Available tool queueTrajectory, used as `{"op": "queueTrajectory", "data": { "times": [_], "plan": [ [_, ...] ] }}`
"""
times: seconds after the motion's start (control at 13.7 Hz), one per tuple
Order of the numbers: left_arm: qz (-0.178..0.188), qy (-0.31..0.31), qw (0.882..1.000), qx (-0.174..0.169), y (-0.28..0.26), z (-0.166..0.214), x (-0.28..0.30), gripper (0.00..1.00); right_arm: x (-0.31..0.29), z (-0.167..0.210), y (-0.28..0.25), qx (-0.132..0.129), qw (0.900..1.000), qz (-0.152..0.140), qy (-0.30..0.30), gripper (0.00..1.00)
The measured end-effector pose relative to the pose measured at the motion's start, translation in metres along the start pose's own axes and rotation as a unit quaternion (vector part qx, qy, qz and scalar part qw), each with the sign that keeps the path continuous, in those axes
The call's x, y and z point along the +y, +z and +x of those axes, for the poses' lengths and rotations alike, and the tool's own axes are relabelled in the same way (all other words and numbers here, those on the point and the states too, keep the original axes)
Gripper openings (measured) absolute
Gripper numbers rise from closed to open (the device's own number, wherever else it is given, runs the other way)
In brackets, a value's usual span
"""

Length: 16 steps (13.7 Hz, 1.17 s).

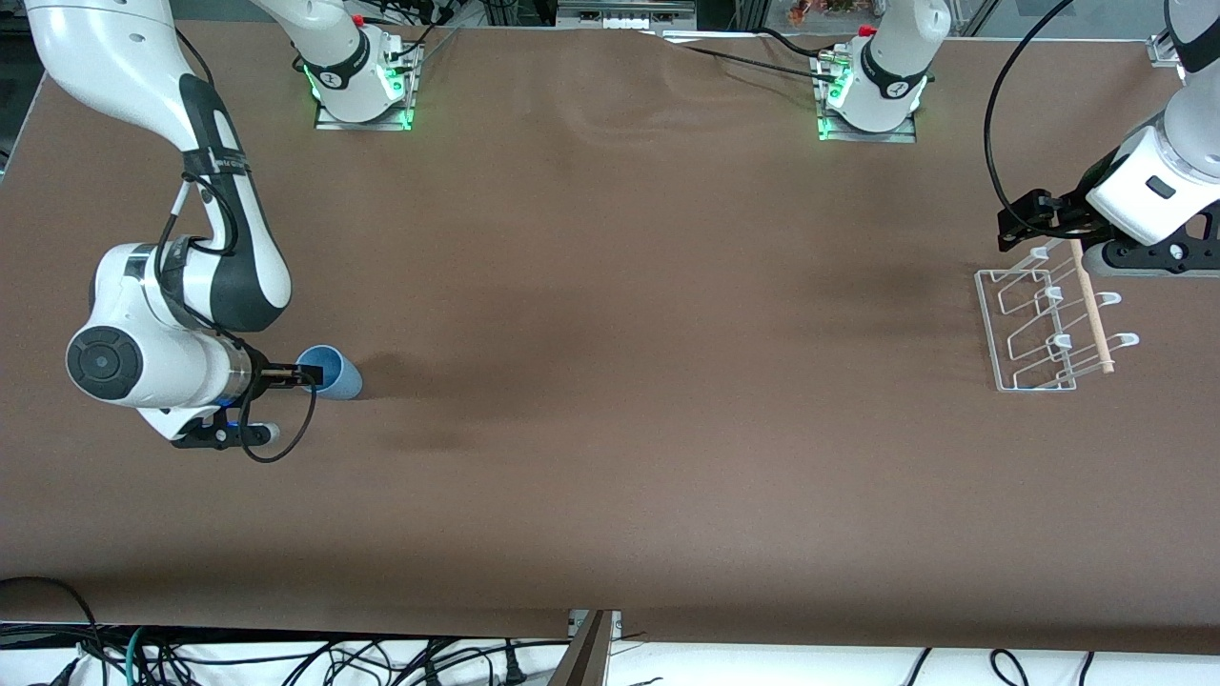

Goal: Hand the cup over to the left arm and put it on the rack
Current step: 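Close the right gripper on the blue cup's rim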

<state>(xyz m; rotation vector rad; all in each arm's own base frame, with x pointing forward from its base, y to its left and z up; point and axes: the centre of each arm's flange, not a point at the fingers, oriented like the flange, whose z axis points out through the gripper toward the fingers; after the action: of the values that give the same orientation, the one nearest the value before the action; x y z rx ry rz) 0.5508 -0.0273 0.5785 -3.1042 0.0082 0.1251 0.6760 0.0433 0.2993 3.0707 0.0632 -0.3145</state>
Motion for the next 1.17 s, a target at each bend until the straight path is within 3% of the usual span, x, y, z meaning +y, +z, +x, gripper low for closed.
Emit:
{"op": "queueTrajectory", "data": {
  "times": [0.73,0.8,0.95,1.17],
  "plan": [
    [0.0,-0.001,1.0,0.0,0.0,0.0,-0.001,1.0,0.004,-0.009,0.039,-0.015,1.0,0.001,0.003,1.0],
    [0.0,-0.001,1.0,0.0,0.0,0.0,-0.001,1.0,0.005,-0.008,0.039,-0.013,1.0,0.001,0.004,0.95],
    [0.0,-0.001,1.0,0.0,0.0,0.0,-0.001,1.0,0.007,-0.009,0.043,-0.016,1.0,0.007,0.009,0.71],
    [0.0,-0.001,1.0,0.001,-0.001,0.0,-0.001,1.0,0.004,-0.008,0.05,-0.019,0.999,0.041,0.026,0.39]
  ]
}}
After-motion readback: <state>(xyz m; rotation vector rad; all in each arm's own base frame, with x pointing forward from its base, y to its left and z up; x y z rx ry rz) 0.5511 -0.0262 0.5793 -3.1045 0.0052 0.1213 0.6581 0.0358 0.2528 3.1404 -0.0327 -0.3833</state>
